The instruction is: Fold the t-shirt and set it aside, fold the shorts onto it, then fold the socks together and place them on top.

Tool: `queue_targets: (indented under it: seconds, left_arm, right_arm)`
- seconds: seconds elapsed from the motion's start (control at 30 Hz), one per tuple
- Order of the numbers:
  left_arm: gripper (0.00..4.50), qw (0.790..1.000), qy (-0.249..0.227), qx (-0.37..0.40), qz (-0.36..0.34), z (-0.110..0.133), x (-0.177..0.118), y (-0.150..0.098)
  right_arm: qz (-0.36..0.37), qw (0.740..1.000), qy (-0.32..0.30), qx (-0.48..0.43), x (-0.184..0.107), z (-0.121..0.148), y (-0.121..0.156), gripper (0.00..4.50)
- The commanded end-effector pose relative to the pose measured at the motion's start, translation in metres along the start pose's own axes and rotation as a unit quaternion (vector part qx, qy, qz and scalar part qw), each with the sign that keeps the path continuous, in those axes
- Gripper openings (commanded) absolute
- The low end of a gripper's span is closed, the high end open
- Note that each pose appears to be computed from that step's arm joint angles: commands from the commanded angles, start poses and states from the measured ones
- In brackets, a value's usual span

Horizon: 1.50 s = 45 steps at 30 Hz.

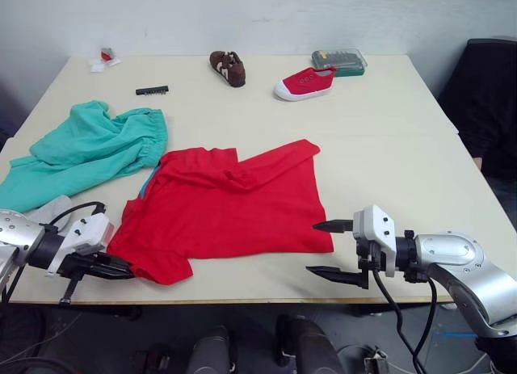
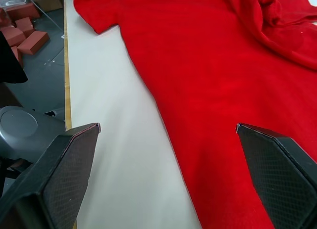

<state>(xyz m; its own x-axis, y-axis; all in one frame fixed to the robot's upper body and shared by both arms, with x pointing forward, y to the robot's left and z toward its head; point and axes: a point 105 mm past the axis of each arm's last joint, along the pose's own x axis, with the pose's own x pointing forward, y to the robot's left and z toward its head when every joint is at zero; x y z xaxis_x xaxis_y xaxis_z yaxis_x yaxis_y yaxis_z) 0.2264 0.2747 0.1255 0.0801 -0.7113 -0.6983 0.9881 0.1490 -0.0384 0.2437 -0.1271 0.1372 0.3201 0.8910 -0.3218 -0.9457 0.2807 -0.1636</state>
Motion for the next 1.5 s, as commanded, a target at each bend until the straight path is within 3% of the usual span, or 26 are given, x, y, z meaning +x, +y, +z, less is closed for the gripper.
queue_targets:
  seconds: [0.03,0.17,0.43,0.57,0.9,1.17,1.37,1.5]
  left_arm:
    - [0.03,1.0,-0.028,-0.003,-0.005,0.008,0.0,0.001]
    - [0.03,0.994,-0.085,-0.068,0.023,0.015,-0.001,0.012]
    - [0.03,0.962,-0.19,-0.172,0.098,0.022,-0.022,0.041]
    - [0.0,0.961,-0.188,-0.174,0.106,0.021,-0.024,0.042]
    - [0.0,0.947,-0.218,-0.193,0.136,0.024,-0.033,0.047]
    - [0.0,0.942,-0.232,-0.213,0.118,0.034,-0.041,0.038]
    - [0.0,0.949,-0.196,-0.245,0.039,0.031,-0.037,0.006]
    - [0.0,0.937,-0.232,-0.252,0.077,0.038,-0.039,0.023]
  right_arm:
    - [-0.004,1.0,-0.014,-0.012,0.0,0.008,0.001,4.5]
    - [-0.017,1.0,0.001,-0.019,-0.003,0.001,-0.001,4.5]
    - [-0.055,0.98,0.09,-0.172,-0.003,-0.035,-0.023,4.5]
    - [-0.058,0.97,0.102,-0.211,0.005,-0.05,-0.028,3.62]
    - [-0.057,0.965,0.093,-0.237,0.005,-0.05,-0.036,0.09]
    - [0.037,0.981,0.068,-0.176,-0.01,-0.039,0.001,0.04]
    - [0.097,0.987,0.076,-0.108,-0.026,-0.035,0.031,0.04]
    - [0.088,0.994,0.054,-0.033,-0.03,-0.027,0.028,0.04]
